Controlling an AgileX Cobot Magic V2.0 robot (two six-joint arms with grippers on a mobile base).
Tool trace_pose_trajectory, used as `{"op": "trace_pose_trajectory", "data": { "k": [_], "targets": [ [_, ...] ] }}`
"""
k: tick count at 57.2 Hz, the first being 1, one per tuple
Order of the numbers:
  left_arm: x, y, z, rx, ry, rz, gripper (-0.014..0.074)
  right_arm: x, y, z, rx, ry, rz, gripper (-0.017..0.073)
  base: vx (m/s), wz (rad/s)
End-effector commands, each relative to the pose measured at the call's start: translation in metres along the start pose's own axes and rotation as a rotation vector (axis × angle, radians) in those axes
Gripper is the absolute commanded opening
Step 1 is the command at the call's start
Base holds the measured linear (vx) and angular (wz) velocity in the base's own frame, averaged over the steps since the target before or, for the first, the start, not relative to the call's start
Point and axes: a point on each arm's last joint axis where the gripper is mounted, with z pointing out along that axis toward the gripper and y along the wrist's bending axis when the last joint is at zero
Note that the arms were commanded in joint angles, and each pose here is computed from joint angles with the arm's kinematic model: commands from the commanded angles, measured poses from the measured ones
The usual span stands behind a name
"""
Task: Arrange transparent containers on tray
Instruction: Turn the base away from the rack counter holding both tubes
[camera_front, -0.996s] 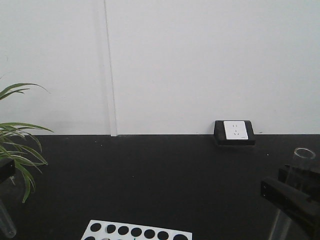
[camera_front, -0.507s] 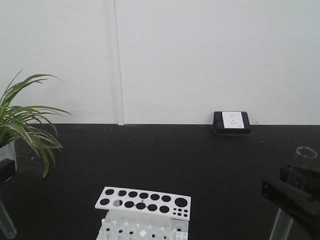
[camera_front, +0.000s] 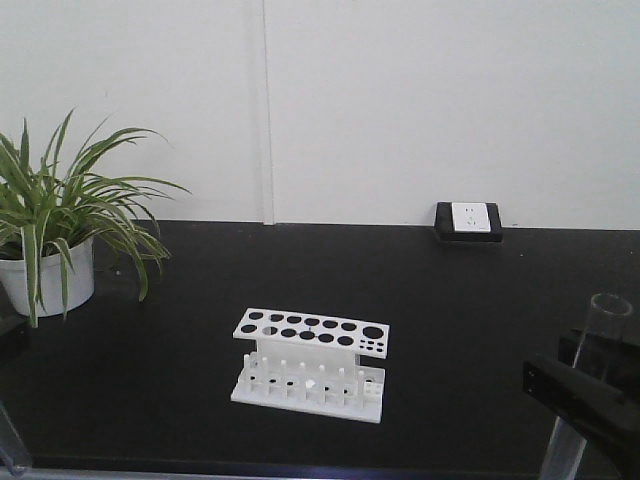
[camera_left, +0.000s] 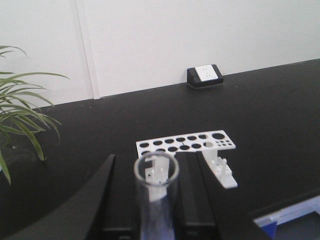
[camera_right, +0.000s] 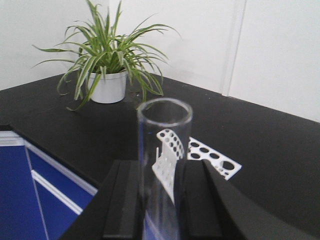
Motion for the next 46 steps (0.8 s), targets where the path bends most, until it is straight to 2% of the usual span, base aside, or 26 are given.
{"op": "trace_pose_trajectory", "data": {
  "k": [1, 46],
  "targets": [
    [-0.0167, -0.0026, -0.0041, 0.023, -0.113, -0.012, 0.0113, -0.0182, -0.003, -0.0048, 0.028, -0.119, -0.013, 0.0093, -0.31, 0.05],
    [-0.0167, -0.0026, -0.0041, 0.023, -0.113, -0.012, 0.0113, -0.0182, -0.003, -0.0048, 0.028, -0.119, -0.013, 0.0093, -0.35, 0.09]
  ]
}}
